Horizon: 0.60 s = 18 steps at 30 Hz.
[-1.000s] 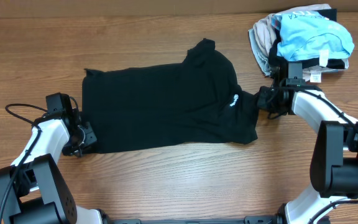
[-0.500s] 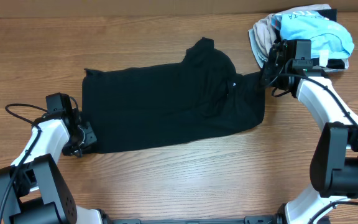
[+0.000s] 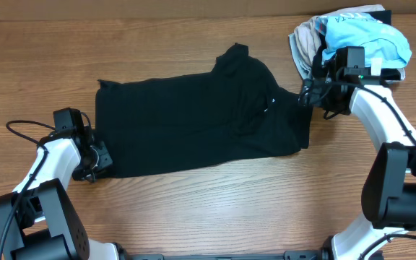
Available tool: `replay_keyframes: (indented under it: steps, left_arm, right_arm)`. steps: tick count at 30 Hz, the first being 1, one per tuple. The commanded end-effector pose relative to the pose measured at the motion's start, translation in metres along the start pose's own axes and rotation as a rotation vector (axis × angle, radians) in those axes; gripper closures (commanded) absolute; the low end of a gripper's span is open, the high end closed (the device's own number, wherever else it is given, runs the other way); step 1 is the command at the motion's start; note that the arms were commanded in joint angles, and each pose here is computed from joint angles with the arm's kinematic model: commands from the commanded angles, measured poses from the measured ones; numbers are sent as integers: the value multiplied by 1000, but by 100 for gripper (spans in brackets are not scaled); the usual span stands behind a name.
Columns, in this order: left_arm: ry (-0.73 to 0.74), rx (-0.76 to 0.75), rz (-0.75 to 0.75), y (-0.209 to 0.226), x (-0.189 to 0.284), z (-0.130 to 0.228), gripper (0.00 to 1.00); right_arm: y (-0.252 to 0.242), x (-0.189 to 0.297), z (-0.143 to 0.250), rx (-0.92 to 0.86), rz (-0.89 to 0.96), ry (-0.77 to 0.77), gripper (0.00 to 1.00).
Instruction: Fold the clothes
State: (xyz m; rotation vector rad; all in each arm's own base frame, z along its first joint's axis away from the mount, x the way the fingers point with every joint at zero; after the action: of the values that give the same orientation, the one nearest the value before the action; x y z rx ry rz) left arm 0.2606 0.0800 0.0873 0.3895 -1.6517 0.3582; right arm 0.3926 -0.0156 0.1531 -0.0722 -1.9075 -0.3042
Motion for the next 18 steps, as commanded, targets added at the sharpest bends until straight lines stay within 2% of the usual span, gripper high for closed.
replay_keyframes:
  steps: [1, 4, 10, 18]
  left_arm:
    - [63, -32, -8, -1, -23, 10, 96]
    - [62, -32, -8, -1, -23, 10, 96]
    - [56, -32, -7, -1, -23, 9, 96]
    - [63, -31, -8, -1, -23, 10, 96]
  right_arm:
    - [13, 19, -4, -112, -124, 55, 0]
    - [12, 19, 21, -215, -118, 214, 0]
    - [14, 4, 71, -218, -62, 424, 0]
    - [34, -19, 103, -160, -55, 471, 20]
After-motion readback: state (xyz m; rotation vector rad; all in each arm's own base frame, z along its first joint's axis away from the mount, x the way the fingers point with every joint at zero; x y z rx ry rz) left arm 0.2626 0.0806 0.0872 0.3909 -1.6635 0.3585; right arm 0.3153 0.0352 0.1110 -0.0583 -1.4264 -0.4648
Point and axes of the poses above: each gripper's point midway between its finger pads, its own x axis back along the fingers, its own y axis along the line the jaws close on, z = x × y, the point moved 9 cm from there along x, back along the fingers
